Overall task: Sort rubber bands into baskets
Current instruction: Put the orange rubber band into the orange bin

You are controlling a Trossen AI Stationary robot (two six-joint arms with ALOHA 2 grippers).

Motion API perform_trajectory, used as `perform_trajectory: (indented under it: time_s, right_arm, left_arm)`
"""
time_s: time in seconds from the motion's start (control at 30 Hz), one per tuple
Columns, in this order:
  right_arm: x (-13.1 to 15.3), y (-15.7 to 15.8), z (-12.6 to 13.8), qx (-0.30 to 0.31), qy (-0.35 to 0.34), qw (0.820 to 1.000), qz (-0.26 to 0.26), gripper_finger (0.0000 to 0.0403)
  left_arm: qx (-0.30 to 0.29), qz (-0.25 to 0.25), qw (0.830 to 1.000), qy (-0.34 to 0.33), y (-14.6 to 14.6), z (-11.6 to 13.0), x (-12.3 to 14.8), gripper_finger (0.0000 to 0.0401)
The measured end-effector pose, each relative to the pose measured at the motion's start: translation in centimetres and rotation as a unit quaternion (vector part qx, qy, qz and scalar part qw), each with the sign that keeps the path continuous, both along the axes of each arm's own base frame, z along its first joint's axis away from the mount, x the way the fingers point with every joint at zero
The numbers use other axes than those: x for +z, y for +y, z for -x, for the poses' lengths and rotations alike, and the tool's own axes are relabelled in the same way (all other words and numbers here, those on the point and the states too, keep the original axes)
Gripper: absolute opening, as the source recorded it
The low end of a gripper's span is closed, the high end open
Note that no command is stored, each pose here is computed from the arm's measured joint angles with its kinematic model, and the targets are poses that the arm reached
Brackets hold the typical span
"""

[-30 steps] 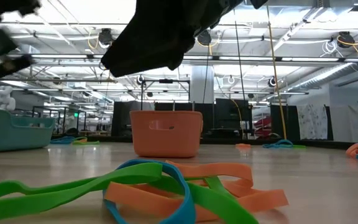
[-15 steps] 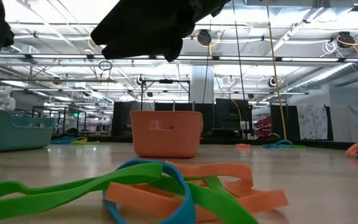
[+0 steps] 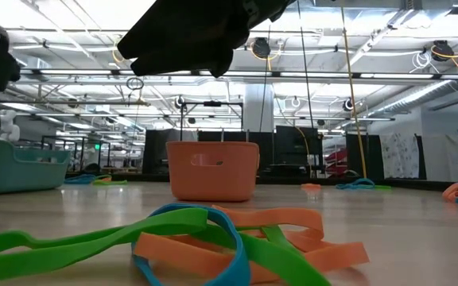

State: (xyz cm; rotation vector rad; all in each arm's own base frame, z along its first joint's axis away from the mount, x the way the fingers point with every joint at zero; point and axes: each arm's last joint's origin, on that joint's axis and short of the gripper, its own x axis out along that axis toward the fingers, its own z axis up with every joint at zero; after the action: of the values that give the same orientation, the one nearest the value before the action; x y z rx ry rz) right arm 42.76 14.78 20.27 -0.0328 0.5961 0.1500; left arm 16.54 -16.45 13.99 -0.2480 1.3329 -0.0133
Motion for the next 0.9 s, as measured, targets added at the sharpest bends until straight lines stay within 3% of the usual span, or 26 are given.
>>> perform_trajectory:
  time_s: [0.27, 0.57, 0.9]
  right_arm:
    - [0.0, 0.0, 0.0, 0.000, 0.000, 1.000, 0.000, 0.0169]
    - [0.0, 0.0, 0.0, 0.001, -0.001, 1.000, 0.006, 0.0169]
    - [0.0, -0.1, 0.0, 0.001, -0.001, 1.000, 0.006, 0.0169]
  left_arm:
    - [-0.015, -0.008, 1.000, 0.002, -0.2, -0.1, -0.4, 0.0156]
    - [-0.049, -0.012, 0.999, -0.017, -0.5, -0.5, 0.0, 0.0010]
    - [-0.059, -0.006, 0.996, -0.067, -0.7, -0.7, 2.2, 0.0002]
